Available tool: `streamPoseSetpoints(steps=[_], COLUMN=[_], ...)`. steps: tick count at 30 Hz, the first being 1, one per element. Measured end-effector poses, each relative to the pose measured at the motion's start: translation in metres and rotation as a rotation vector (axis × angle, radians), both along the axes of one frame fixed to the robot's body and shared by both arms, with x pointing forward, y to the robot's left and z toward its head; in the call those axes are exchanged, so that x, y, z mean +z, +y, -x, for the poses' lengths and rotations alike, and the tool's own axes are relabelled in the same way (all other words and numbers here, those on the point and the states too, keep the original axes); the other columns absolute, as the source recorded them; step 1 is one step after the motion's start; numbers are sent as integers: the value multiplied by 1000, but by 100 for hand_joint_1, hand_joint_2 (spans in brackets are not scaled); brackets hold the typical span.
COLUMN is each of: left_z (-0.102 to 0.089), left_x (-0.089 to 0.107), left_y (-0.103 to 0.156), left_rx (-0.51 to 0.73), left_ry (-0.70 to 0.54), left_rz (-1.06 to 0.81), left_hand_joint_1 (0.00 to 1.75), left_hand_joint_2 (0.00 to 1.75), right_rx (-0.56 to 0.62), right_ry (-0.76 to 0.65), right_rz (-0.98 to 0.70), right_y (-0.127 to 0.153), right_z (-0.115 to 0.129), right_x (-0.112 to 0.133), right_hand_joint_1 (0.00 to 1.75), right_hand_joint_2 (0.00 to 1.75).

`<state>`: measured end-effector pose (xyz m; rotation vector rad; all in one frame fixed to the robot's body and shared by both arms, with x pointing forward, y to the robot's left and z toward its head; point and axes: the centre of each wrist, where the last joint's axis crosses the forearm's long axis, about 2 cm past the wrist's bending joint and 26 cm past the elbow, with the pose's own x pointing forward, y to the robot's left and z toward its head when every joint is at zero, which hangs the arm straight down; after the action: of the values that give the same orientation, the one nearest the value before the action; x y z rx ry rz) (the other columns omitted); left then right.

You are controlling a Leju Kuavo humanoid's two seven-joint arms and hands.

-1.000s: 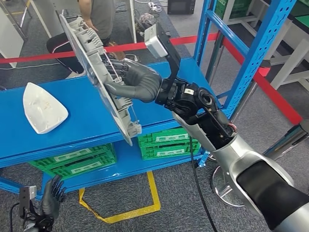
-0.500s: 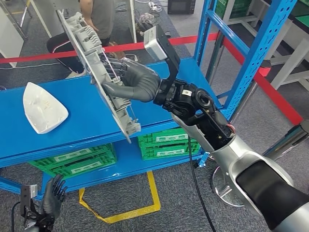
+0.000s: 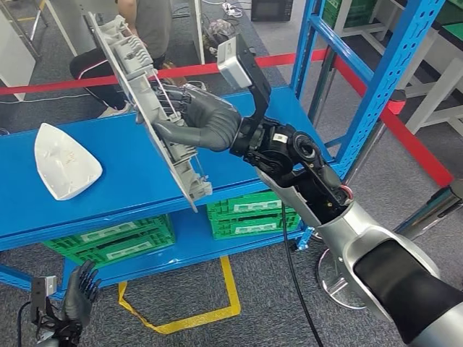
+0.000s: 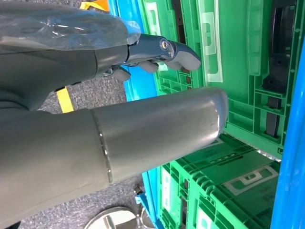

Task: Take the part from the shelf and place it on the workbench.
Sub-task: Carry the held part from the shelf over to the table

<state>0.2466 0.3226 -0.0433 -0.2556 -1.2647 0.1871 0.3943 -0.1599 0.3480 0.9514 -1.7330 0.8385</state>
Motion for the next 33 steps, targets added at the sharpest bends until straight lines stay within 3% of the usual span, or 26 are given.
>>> streamPoseSetpoints(steps=[33], left_z=[1], left_x=[-1], left_y=[2], left_rx=[13], left_ry=[4], left_rz=[4], left_hand_joint_1=[0], left_hand_joint_2=[0], right_rx=[21], right_ry=[-37], right_rz=[-26], right_y=[11], right_z=[-4], right_x=[7], right_hand_joint_1=[175], right_hand_joint_2=[175])
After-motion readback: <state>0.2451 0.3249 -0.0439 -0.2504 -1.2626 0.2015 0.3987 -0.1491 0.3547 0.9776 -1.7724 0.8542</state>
